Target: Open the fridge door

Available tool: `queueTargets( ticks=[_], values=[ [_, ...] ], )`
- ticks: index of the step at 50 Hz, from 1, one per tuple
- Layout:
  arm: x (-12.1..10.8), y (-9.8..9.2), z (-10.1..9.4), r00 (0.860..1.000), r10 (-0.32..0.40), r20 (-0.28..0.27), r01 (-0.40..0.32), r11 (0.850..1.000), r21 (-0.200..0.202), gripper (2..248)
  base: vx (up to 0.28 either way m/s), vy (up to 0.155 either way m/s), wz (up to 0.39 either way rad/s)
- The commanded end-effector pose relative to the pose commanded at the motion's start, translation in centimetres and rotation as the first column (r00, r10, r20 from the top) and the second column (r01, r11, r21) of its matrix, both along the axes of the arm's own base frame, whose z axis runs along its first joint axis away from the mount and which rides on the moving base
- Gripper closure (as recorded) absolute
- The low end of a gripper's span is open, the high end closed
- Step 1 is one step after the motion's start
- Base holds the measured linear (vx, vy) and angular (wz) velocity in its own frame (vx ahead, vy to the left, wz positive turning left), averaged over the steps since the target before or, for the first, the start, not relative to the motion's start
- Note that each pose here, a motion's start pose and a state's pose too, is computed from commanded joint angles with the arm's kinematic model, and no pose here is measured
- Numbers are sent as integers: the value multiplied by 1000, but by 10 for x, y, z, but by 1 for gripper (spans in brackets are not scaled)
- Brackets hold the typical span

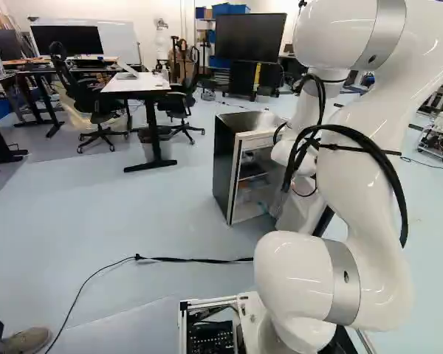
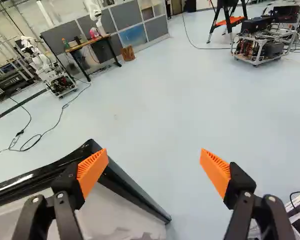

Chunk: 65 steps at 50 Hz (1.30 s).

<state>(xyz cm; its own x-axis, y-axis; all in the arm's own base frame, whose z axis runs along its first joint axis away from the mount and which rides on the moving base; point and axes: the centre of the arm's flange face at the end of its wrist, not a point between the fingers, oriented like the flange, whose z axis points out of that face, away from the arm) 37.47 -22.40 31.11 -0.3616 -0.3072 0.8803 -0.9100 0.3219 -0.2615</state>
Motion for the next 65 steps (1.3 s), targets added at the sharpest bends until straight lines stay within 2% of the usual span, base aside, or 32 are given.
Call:
queueTargets(
  ticks=[10, 18, 29, 36, 47, 65],
  values=[
    [-15, 19, 0, 999, 33, -21, -33, 999, 7, 3, 0, 0, 0],
    [-23, 35, 0, 995, 89, -39, -89, 996, 8, 3, 0, 0, 0],
    [-28, 58, 1, 980, 188, -58, -188, 982, 5, 3, 0, 0, 0],
    [-19, 66, 2, 969, 239, -59, -240, 971, -1, 3, 0, 0, 0],
    [4, 55, 2, 963, 267, -46, -268, 963, -19, 3, 0, 0, 0],
    [33, 20, 1, 977, 213, -15, -213, 976, -38, 3, 0, 0, 0]
  ],
)
